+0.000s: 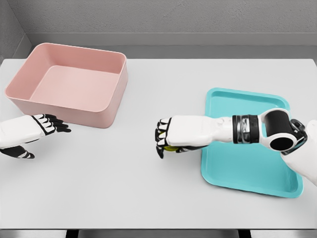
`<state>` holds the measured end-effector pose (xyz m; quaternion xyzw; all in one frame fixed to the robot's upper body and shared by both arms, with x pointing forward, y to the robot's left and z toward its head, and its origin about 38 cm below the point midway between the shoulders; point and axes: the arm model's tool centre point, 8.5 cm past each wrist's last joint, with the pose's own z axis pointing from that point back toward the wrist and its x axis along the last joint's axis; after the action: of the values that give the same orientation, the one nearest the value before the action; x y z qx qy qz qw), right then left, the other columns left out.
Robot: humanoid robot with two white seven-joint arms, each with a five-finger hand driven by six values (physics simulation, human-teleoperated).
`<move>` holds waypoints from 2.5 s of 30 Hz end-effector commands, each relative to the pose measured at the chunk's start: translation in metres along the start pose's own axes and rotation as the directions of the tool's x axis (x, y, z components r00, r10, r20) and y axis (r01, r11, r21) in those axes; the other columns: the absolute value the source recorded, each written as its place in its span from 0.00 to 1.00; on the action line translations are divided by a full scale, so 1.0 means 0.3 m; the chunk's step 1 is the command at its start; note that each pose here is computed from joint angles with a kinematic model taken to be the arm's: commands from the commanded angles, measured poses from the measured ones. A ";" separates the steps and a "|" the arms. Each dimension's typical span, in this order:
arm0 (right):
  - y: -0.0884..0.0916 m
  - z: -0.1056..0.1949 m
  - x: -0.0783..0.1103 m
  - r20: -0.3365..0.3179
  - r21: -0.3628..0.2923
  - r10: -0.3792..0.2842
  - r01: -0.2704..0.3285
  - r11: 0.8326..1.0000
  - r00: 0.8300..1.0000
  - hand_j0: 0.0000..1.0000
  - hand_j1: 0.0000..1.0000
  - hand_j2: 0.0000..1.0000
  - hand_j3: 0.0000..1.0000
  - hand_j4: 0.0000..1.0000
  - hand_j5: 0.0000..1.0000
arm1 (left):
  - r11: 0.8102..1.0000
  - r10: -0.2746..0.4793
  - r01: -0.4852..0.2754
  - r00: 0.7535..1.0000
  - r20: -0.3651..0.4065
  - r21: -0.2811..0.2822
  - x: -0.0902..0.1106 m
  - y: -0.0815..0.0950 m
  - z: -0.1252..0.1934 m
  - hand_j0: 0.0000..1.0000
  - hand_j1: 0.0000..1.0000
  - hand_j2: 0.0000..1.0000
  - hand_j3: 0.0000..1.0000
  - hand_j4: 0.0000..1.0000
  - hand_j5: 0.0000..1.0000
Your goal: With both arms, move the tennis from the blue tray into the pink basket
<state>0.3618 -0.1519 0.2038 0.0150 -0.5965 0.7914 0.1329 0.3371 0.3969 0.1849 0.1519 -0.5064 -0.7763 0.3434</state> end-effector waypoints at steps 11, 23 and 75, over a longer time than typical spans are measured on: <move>0.012 -0.148 0.021 0.069 0.008 -0.007 0.006 1.000 0.998 0.45 0.45 0.45 0.45 0.45 0.45 | 1.000 0.003 -0.003 1.000 -0.002 0.001 -0.002 0.002 0.003 1.00 1.00 1.00 1.00 1.00 1.00; 0.028 -0.255 0.012 0.102 0.033 -0.031 0.028 0.999 0.994 0.45 0.45 0.45 0.45 0.45 0.45 | 1.000 0.005 -0.005 1.000 0.004 0.005 0.004 -0.002 -0.006 1.00 1.00 1.00 1.00 1.00 1.00; -0.305 0.220 -0.074 -0.192 -0.180 0.160 -0.195 0.964 0.968 1.00 1.00 1.00 1.00 1.00 1.00 | 1.000 0.003 -0.003 1.000 0.009 0.009 0.008 -0.003 -0.018 1.00 1.00 1.00 1.00 1.00 1.00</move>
<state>0.3898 -0.1497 0.2641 -0.0725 -0.6448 0.7538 0.1033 0.3378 0.3929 0.1828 0.1500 -0.5100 -0.7754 0.3409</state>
